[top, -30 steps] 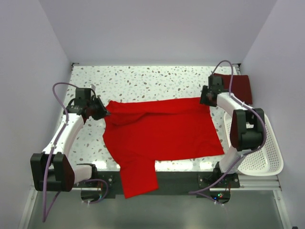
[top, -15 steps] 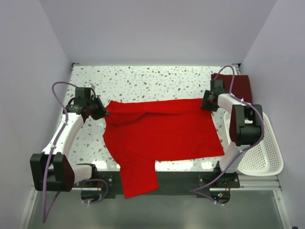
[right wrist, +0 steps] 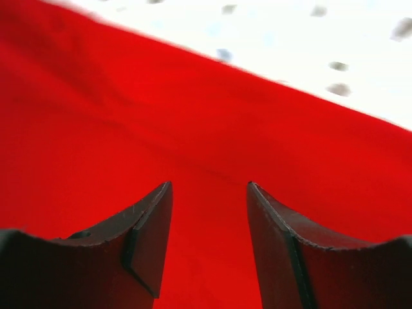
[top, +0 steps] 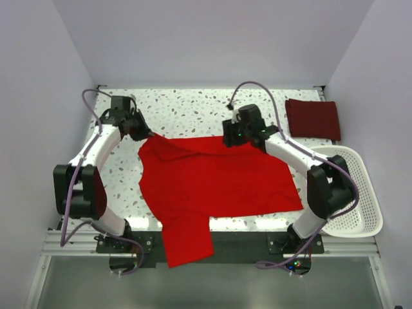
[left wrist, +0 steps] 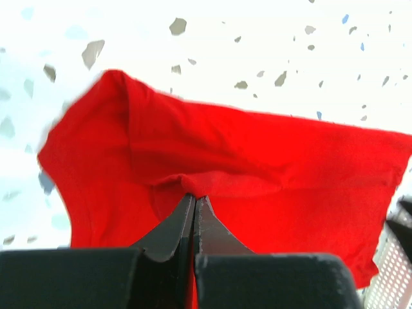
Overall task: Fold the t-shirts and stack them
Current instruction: Fold the tshirt
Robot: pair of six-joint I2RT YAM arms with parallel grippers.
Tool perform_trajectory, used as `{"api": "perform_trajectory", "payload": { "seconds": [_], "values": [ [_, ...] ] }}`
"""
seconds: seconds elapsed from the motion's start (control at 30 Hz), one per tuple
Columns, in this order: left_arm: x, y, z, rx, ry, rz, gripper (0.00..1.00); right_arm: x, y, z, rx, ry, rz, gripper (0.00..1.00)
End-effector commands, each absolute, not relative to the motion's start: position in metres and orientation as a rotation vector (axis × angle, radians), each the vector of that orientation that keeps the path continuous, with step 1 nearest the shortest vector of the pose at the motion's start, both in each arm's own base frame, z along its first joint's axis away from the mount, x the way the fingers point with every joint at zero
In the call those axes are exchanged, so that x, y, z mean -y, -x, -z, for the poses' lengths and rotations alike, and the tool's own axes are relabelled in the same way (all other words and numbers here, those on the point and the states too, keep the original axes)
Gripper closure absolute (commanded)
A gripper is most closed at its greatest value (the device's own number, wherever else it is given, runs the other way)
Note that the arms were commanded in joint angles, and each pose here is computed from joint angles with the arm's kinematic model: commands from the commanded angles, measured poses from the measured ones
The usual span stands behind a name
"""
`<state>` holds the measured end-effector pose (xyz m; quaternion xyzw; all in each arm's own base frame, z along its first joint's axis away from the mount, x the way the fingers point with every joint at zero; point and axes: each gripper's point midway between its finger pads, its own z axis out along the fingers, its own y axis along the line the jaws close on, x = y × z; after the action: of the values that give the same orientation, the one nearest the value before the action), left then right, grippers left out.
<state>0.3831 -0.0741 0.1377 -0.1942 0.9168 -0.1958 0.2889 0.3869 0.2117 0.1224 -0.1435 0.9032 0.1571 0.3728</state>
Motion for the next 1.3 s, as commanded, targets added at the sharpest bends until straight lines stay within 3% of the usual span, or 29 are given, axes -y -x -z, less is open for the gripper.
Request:
{"api": "perform_trajectory", "payload": {
  "seconds": [0.0, 0.23, 0.5, 1.03, 1.13, 1.27],
  "values": [
    [0.081, -0.430, -0.134, -2.421, 0.460, 0.509, 1.00, -0.271, -0.386, -0.152, -2.135, 0.588, -0.524, 0.48],
    [0.078, -0.474, -0.101, -2.465, 0.439, 0.410, 1.00, -0.380, -0.354, -0.131, -2.014, 0.903, -0.620, 0.50],
    [0.080, -0.475, -0.067, -2.534, 0.430, 0.403, 1.00, -0.459, -0.359, -0.110, -1.895, 1.030, -0.619, 0.52],
    [0.083, -0.465, -0.046, -2.576, 0.464, 0.416, 1.00, -0.506, -0.372, -0.056, -1.942, 0.974, -0.614, 0.57],
    [0.082, -0.465, -0.046, -2.577, 0.467, 0.414, 1.00, -0.503, -0.375, -0.051, -1.955, 0.955, -0.586, 0.63],
    [0.082, -0.465, -0.048, -2.572, 0.467, 0.409, 1.00, -0.502, -0.372, -0.051, -1.964, 0.963, -0.595, 0.79]
  ]
}}
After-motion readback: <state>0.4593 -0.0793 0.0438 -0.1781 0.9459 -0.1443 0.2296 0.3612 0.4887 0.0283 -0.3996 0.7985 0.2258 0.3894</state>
